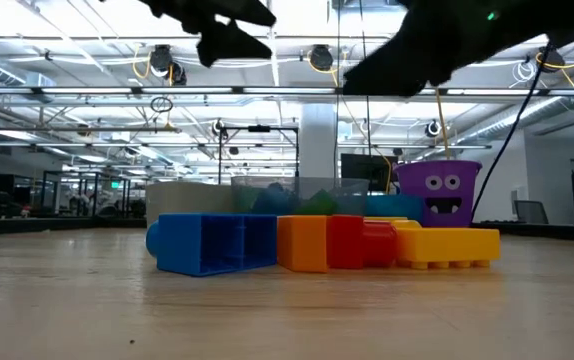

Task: Pick & Place Toys
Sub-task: Put the green block into the black bin

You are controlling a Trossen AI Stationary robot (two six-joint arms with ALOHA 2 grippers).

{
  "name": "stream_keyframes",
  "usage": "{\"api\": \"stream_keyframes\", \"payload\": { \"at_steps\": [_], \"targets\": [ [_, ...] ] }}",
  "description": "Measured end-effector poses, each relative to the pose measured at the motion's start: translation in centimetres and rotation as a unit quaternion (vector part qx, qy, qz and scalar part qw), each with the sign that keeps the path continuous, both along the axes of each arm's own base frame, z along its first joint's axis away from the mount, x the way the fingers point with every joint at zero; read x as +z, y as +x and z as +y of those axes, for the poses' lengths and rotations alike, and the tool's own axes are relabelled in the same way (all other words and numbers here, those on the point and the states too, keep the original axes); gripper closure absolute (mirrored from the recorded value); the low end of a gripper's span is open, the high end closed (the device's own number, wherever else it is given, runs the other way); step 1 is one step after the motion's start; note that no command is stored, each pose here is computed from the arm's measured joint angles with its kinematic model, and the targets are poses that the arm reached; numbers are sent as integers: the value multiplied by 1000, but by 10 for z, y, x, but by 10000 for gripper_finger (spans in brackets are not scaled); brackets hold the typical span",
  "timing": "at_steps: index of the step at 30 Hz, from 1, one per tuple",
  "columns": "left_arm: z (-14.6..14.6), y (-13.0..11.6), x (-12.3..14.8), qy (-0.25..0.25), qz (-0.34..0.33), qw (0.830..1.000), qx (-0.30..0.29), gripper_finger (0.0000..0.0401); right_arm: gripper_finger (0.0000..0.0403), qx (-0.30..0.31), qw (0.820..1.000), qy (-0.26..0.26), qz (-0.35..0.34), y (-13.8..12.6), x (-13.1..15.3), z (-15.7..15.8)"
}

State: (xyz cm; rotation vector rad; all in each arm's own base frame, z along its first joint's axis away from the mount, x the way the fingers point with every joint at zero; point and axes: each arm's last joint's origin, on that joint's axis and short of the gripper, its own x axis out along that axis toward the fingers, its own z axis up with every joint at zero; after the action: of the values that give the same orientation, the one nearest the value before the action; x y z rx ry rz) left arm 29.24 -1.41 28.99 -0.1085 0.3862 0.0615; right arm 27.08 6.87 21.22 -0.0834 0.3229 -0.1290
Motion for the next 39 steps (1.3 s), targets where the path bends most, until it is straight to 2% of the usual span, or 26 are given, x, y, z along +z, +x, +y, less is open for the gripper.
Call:
{"api": "stream_keyframes", "payload": {
  "at_steps": [3,6,10,12,22,32,39],
  "targets": [
    [2,-11,3,10,-10,1000,27,110,213,-9,997,-27,66,14,-10,-3],
    [5,-16,-1,21,-5,998,56,112,270,-12,992,-52,118,27,-21,-6],
    [8,-20,-9,27,5,997,73,116,362,-7,984,-97,150,39,-36,-14],
    [10,-21,-13,27,11,997,75,116,392,-9,979,-115,168,42,-44,-20],
    [9,-21,-13,41,15,997,69,116,400,-45,968,-119,215,50,-74,-45],
    [-1,-22,-15,43,26,998,47,116,402,-94,961,-148,213,50,-73,-50],
    [-5,-23,-15,43,26,998,41,116,402,-100,957,-142,234,49,-80,-54]
  ]
}}
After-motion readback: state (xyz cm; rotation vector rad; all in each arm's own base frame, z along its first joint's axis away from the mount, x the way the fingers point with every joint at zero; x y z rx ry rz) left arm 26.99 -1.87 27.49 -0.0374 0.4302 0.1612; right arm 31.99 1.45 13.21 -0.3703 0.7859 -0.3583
